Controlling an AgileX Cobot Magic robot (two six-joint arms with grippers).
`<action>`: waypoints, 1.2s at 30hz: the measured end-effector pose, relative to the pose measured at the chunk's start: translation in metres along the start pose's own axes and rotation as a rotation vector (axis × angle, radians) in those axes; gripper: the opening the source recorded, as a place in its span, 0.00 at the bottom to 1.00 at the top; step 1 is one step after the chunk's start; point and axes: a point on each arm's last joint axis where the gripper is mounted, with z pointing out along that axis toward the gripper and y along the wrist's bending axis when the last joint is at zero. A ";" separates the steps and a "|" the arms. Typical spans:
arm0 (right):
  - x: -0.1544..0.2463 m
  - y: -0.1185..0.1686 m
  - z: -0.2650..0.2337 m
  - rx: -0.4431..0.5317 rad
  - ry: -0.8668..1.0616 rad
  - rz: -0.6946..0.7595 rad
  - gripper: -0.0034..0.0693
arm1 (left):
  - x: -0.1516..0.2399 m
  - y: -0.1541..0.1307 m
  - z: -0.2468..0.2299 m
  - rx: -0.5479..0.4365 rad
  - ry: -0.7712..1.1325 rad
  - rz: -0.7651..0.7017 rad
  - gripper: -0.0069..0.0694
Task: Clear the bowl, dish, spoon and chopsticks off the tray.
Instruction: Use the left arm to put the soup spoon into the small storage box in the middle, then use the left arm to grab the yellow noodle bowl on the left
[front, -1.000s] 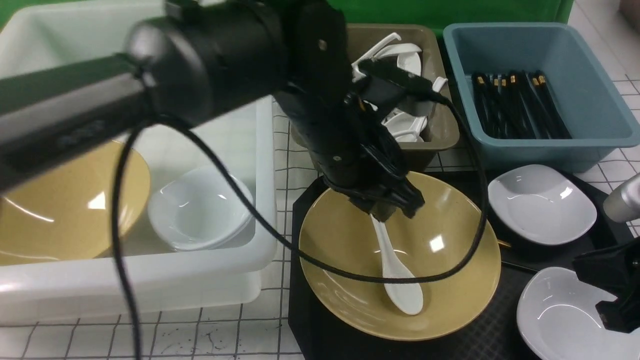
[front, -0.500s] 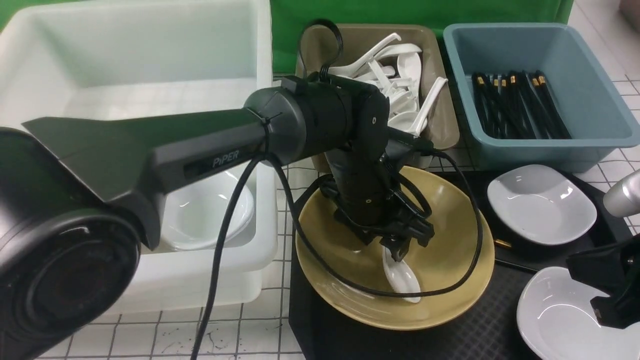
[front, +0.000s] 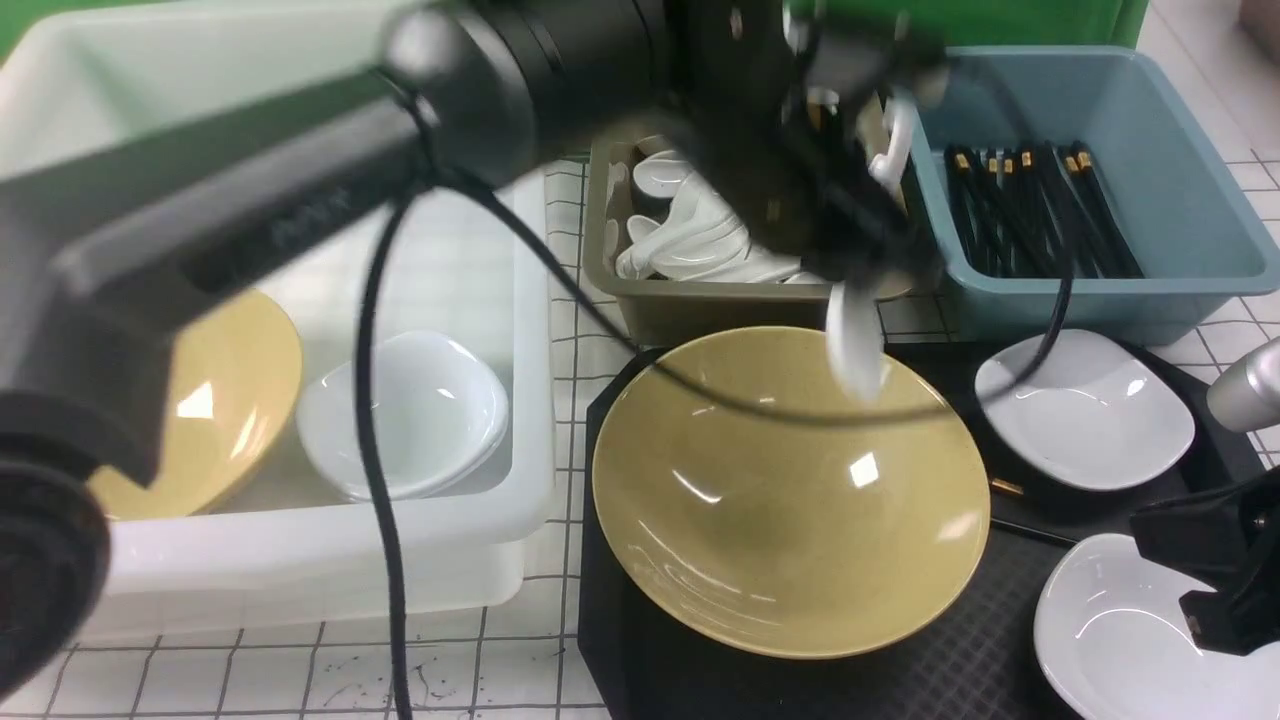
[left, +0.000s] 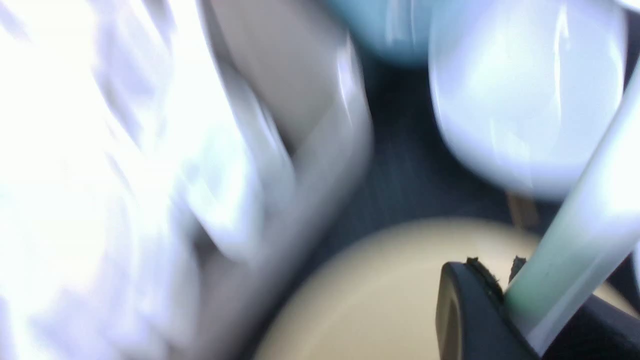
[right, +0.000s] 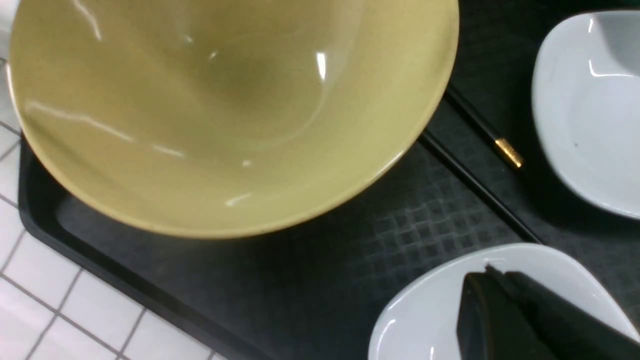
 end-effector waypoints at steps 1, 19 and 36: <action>0.000 0.000 0.000 -0.001 -0.001 0.002 0.11 | -0.004 0.002 -0.002 -0.016 -0.030 0.009 0.14; 0.003 0.000 0.003 0.002 -0.010 0.019 0.11 | 0.017 0.067 0.043 -0.257 0.171 0.048 0.69; 0.002 0.000 0.003 -0.007 -0.026 0.040 0.11 | 0.066 0.042 0.069 -0.157 0.582 0.008 0.74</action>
